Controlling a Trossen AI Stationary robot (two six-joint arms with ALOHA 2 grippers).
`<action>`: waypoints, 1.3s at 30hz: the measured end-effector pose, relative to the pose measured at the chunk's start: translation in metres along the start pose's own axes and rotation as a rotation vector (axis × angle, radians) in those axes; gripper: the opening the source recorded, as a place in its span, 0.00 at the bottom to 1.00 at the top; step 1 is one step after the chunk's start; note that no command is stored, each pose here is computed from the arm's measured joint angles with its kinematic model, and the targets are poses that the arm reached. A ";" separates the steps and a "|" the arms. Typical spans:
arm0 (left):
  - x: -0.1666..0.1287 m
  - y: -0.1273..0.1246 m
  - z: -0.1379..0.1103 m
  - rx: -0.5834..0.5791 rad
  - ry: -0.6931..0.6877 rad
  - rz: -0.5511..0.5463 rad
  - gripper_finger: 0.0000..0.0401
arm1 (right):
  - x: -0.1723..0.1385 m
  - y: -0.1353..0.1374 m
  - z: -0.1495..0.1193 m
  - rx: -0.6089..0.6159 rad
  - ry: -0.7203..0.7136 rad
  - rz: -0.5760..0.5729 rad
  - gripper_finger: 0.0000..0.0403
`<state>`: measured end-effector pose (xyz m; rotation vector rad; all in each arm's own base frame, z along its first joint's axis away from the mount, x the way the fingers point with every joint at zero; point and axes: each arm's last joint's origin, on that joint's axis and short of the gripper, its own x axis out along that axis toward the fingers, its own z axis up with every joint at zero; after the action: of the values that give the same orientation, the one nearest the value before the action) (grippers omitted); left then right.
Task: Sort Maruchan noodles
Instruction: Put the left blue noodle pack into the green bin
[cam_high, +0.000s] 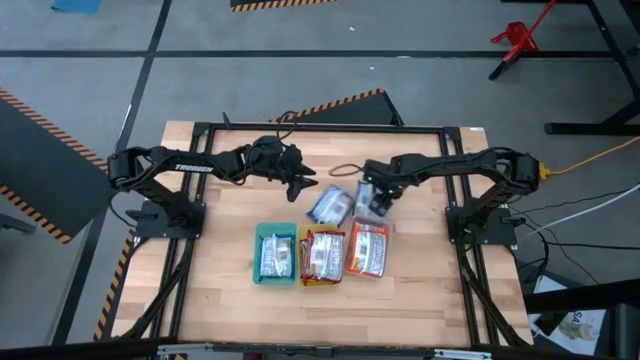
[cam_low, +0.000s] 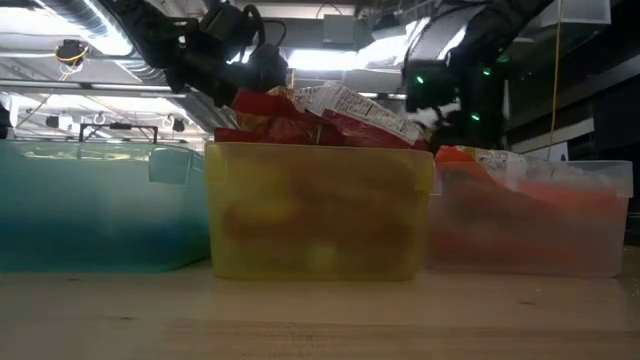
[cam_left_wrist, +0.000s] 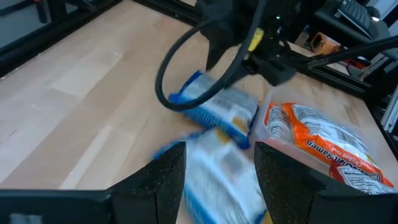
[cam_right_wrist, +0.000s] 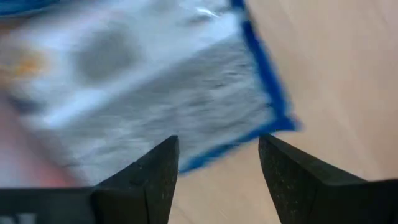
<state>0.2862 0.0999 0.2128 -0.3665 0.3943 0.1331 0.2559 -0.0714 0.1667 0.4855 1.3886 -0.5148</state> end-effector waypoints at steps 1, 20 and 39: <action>0.000 0.000 0.000 0.000 0.000 0.000 0.46 | -0.001 0.003 0.005 -0.018 -0.045 0.044 0.52; -0.010 0.023 -0.026 0.302 0.309 0.064 0.46 | -0.061 0.027 0.069 -0.335 -0.544 0.230 0.52; 0.013 0.015 -0.014 0.590 0.496 0.068 0.46 | -0.063 0.026 0.067 -0.338 -0.499 0.219 0.52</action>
<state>0.2902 0.1093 0.1910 0.2066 0.9079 -0.0142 0.3175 -0.0872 0.2381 0.2074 0.9026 -0.1943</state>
